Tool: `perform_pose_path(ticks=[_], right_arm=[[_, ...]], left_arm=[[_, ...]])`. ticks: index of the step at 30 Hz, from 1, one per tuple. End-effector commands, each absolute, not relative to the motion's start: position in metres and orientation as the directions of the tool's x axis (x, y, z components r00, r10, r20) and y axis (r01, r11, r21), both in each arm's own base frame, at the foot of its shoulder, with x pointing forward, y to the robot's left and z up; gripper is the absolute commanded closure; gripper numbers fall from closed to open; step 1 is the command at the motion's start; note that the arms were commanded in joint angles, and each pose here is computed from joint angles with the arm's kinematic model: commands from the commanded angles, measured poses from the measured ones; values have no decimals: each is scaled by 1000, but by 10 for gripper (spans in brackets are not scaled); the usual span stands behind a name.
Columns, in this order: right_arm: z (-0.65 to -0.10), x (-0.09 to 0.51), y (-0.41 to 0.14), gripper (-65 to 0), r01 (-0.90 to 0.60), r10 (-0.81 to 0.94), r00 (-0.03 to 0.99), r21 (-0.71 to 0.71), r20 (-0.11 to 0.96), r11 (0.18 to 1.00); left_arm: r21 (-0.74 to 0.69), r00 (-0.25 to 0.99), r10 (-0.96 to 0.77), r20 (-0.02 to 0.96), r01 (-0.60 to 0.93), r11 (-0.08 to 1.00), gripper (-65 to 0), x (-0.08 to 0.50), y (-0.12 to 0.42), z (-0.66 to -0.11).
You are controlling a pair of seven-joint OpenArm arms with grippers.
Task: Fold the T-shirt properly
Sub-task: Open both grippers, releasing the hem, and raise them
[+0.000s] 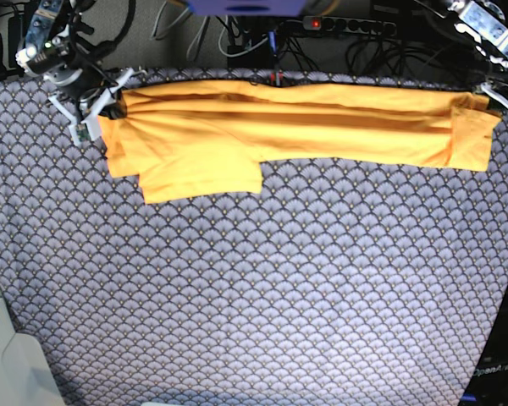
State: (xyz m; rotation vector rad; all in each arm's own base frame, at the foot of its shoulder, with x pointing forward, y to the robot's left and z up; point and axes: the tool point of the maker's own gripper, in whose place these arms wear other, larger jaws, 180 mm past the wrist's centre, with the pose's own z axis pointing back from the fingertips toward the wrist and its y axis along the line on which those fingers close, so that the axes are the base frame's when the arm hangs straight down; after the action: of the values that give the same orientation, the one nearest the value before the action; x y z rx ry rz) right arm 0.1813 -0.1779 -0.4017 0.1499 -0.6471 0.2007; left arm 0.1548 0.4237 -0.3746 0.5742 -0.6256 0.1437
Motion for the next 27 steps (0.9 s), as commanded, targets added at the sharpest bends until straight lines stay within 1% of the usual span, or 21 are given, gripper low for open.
perform_pose_path(ticks=[1,20,23,24,25,27], right_arm=[[-395,186,-181,0,-229,139,761,62,634,971],[-394,187,-181,0,-229,139,760,62,635,971],[-394,187,-181,0,-229,139,760,62,635,971],[-394,187,-181,0,-229,139,760,62,635,971],[-394,187,-181,0,-229,139,760,62,635,971],[-394,187,-181,0,-229,139,760,62,635,971]], left_arm=[[486,782,-72,619,-310,817,-336,162,432,-359],[481,764,-69,641,-329,813,-335,170,434,-352],[472,747,-68,661,-343,812,-333,179,434,-348],[469,746,-62,663,-349,811,-327,178,435,-348],[465,746,-53,664,-356,811,-304,176,435,-349],[460,744,-47,667,-361,812,-217,177,434,-350]])
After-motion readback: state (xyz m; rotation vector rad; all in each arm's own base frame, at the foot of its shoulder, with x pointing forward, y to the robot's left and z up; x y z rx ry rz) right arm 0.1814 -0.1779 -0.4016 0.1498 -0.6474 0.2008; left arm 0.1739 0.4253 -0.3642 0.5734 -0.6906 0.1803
